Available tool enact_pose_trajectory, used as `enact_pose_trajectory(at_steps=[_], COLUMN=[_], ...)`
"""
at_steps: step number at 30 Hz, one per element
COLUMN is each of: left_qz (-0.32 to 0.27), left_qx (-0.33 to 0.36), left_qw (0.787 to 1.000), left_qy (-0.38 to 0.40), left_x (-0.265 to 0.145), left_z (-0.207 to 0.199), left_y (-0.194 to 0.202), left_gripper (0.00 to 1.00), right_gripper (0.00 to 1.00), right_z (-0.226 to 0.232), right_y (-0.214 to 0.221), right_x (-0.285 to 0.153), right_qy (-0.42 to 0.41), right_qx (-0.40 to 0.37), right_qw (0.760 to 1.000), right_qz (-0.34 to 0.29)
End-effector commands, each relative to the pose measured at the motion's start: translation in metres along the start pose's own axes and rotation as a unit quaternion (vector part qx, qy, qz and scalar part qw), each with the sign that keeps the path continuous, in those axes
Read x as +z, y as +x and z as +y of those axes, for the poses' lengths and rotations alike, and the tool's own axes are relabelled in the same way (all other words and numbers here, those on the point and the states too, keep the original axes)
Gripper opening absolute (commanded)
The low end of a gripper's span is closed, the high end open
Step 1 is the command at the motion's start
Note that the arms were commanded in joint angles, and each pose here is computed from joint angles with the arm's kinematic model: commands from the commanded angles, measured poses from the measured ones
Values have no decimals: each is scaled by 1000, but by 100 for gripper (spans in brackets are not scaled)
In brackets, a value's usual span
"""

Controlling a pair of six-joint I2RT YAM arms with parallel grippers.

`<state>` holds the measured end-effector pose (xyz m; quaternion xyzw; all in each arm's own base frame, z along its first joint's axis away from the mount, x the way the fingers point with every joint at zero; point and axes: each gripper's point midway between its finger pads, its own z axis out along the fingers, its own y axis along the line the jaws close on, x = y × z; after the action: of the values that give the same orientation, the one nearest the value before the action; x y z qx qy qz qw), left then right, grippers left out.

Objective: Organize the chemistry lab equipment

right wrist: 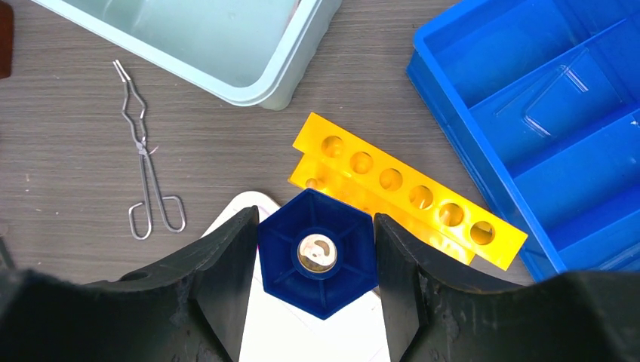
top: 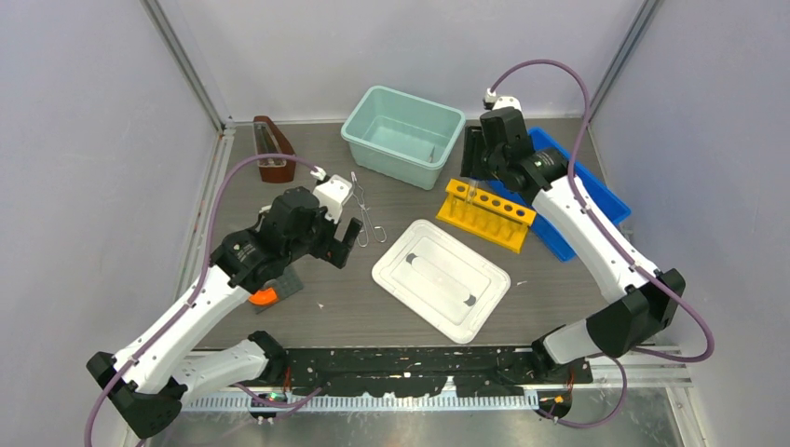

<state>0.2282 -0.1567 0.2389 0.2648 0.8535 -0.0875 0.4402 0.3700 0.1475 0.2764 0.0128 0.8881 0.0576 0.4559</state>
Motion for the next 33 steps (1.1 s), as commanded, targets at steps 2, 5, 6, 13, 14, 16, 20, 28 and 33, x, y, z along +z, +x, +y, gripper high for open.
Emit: enact_pose_trajectory(at_steps=[2, 5, 6, 13, 14, 16, 20, 28, 33], left_qz=[-17, -16, -15, -13, -12, -11, -14, -12, -10], left_qx=[9, 10, 10, 11, 12, 12, 13, 13, 14], left_qw=[1000, 1000, 1000, 1000, 1000, 1000, 1000, 1000, 1000], left_qy=[-8, -9, -9, -7, -7, -8, -10, -16, -17], left_x=[0, 0, 0, 2, 3, 3, 3, 4, 6], left_z=[3, 3, 3, 3, 2, 3, 4, 5, 6], left_y=[-6, -6, -5, -5, -4, -4, -4, -3, -2], left_gripper=[100, 100, 100, 100, 100, 100, 100, 100, 100], right_gripper=[36, 36, 36, 36, 36, 36, 36, 36, 36], right_z=[6, 9, 10, 12, 11, 11, 10, 11, 14], right_y=[-24, -21, -21, -18, -15, -10, 2, 6, -13], right_x=[3, 9, 9, 18, 19, 22, 27, 34, 21], right_qy=[-2, -6, -8, -8, -7, -6, -2, -1, -7], right_qx=[1, 2, 2, -3, -3, -2, 0, -5, -6], right_qw=[999, 999, 999, 999, 1000, 1000, 1000, 1000, 1000], right_qz=[-39, -36, -36, -33, -30, -21, -4, 4, -6])
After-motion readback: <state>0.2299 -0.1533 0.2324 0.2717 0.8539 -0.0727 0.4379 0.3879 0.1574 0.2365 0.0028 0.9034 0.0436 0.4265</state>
